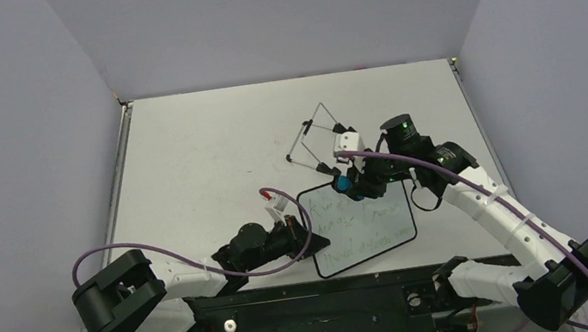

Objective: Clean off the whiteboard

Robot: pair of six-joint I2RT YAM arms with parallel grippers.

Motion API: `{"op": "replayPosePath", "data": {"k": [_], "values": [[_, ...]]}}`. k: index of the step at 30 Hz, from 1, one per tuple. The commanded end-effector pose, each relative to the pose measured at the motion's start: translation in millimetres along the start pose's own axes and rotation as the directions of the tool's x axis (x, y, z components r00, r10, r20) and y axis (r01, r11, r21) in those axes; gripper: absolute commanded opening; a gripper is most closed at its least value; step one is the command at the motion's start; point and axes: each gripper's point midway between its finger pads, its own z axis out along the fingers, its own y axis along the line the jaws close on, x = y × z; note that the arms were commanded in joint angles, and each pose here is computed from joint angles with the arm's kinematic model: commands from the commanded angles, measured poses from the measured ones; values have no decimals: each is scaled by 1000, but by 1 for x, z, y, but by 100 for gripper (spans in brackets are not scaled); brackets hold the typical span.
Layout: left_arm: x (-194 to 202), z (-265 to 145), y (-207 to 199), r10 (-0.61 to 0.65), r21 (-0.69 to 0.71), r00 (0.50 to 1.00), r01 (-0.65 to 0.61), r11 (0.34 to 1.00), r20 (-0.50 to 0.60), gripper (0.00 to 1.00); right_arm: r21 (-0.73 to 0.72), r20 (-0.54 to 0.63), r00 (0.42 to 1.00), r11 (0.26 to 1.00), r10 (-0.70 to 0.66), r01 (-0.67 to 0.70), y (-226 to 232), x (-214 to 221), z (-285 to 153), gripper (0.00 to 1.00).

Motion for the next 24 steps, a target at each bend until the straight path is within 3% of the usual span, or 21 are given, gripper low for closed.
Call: {"op": "replayPosePath", "data": {"k": [1,5,9,24], "values": [[-44,13,-60,-60,188,990,36,982,127,0,45,23,1000,999,-22,21,-9,-20,8,0],[-45,20,-65,-83,201,990,59,978,112,0,-57,-52,984,985,-169,166,14,-14,26,0],[-42,23,-68,-102,209,992,84,974,75,0,-106,-110,933,937,-343,332,31,-9,32,0],[-28,28,-67,-142,243,989,144,959,-28,0,36,-233,876,896,-422,442,19,6,58,0]]}}
